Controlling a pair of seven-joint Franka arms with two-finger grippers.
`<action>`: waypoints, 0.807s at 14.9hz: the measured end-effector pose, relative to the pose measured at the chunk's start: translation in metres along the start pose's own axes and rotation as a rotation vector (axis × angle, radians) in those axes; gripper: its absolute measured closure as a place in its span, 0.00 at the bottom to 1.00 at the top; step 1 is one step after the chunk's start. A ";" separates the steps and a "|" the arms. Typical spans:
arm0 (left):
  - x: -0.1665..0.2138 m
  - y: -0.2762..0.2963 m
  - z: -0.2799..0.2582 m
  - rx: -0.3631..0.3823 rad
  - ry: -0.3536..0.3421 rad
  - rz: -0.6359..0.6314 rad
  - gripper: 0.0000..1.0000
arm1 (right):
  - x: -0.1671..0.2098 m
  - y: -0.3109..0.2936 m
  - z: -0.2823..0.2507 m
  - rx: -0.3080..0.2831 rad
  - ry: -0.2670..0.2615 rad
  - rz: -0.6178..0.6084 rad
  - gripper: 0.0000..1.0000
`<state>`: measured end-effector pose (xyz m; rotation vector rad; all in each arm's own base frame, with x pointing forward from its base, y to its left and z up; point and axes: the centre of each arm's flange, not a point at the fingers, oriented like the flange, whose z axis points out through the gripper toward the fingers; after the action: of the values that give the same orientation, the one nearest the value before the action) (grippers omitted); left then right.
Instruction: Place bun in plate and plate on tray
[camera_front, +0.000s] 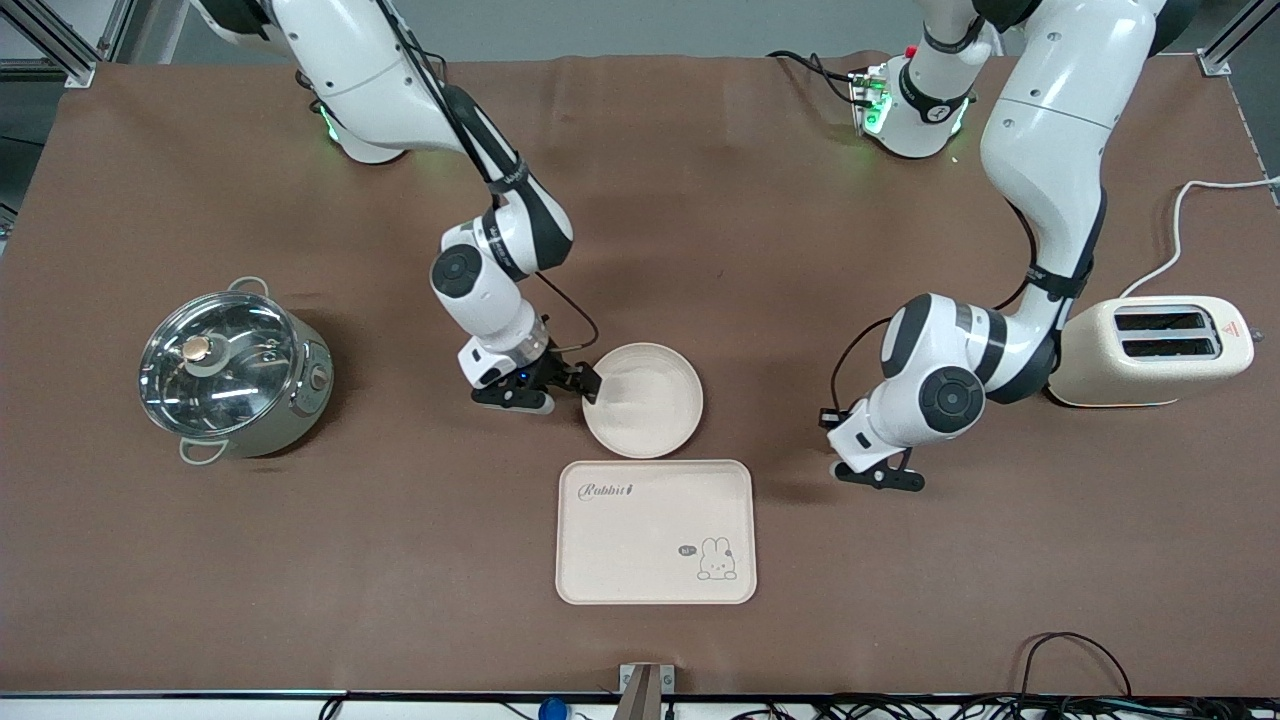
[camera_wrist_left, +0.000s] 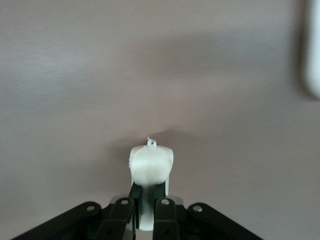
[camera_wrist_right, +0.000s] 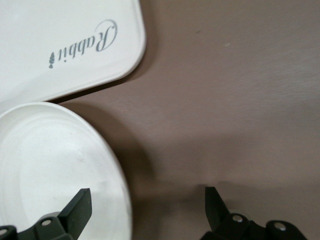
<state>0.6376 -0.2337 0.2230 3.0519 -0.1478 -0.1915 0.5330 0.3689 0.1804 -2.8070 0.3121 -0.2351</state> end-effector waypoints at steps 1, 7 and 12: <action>0.000 0.023 -0.014 -0.022 0.007 -0.048 0.89 | 0.001 -0.008 0.006 0.008 0.003 0.007 0.00; -0.026 0.147 -0.034 -0.180 -0.059 -0.281 0.89 | 0.005 -0.022 0.016 0.023 0.012 0.011 0.39; -0.028 0.185 0.011 -0.287 -0.054 -0.377 0.70 | 0.009 -0.021 0.013 0.024 0.020 0.011 0.84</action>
<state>0.5916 -0.4152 0.2310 2.7586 0.4176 -0.2894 0.5480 0.3904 0.1756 -2.7798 0.3270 -0.2624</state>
